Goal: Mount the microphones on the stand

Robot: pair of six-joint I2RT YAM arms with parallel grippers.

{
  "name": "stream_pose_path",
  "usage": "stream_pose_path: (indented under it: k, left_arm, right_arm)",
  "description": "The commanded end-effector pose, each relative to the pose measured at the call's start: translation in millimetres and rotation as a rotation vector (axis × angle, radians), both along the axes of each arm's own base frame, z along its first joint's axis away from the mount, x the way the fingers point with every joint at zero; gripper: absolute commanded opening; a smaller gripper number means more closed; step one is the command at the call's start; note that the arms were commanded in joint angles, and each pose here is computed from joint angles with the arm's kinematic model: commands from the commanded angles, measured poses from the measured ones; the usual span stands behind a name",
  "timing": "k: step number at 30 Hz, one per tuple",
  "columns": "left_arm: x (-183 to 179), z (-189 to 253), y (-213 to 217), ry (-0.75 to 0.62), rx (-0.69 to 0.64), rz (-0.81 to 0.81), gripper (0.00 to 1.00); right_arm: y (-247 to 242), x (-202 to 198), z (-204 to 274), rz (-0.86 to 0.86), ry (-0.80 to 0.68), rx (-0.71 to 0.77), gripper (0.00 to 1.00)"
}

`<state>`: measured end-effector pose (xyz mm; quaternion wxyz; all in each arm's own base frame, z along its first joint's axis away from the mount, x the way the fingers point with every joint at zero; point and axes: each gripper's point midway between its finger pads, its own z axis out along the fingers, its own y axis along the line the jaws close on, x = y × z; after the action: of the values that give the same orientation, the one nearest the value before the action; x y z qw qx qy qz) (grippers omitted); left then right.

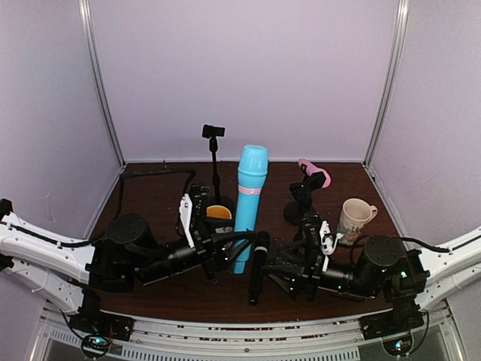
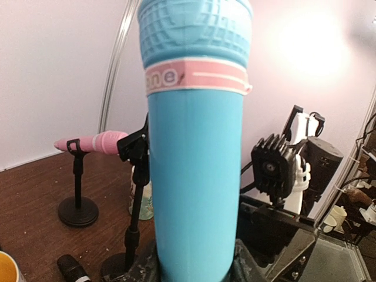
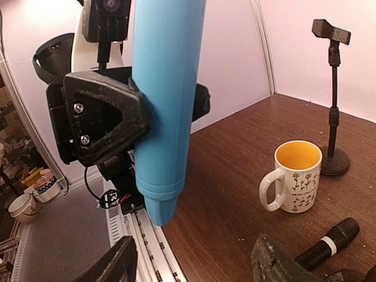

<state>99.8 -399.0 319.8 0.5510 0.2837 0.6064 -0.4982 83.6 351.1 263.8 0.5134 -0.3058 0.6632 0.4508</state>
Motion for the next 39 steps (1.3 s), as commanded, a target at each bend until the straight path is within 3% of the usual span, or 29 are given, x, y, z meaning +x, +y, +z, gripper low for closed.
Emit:
stream_pose_path:
  k: [1, 15, 18, 22, 23, 26, 28, 32, 39]
  left_arm:
    - [-13, 36, -5, -0.047, -0.162, -0.073, 0.00]
    - [-44, 39, -35, -0.055, -0.180, -0.280, 0.00]
    - [-44, 39, -37, -0.054, -0.180, -0.284, 0.00]
    - [-46, 36, -41, -0.045, -0.156, -0.296, 0.01]
    - [-47, 34, -42, -0.049, -0.142, -0.300, 0.07]
    - [-46, 27, -44, -0.058, -0.094, -0.297, 0.42]
    - [-43, 25, -41, -0.070, -0.067, -0.274, 0.53]
    - [-36, 37, -33, -0.108, -0.029, -0.223, 0.65]
    - [-32, 40, -36, -0.144, 0.081, -0.199, 0.66]
  right_arm:
    - [9, -11, 21, 0.059, -0.017, 0.063, 0.68]
    - [31, -25, 24, 0.154, -0.055, 0.054, 0.68]
    - [31, -24, 24, 0.148, -0.053, 0.059, 0.59]
    - [24, -22, 28, 0.136, -0.056, 0.088, 0.31]
    - [21, -21, 29, 0.128, -0.056, 0.089, 0.26]
    - [18, -21, 26, 0.124, -0.055, 0.066, 0.21]
    - [18, -23, 22, 0.138, -0.052, 0.042, 0.20]
    - [19, -31, 5, 0.185, -0.043, -0.016, 0.19]
    - [33, -40, -13, 0.252, -0.034, -0.119, 0.17]
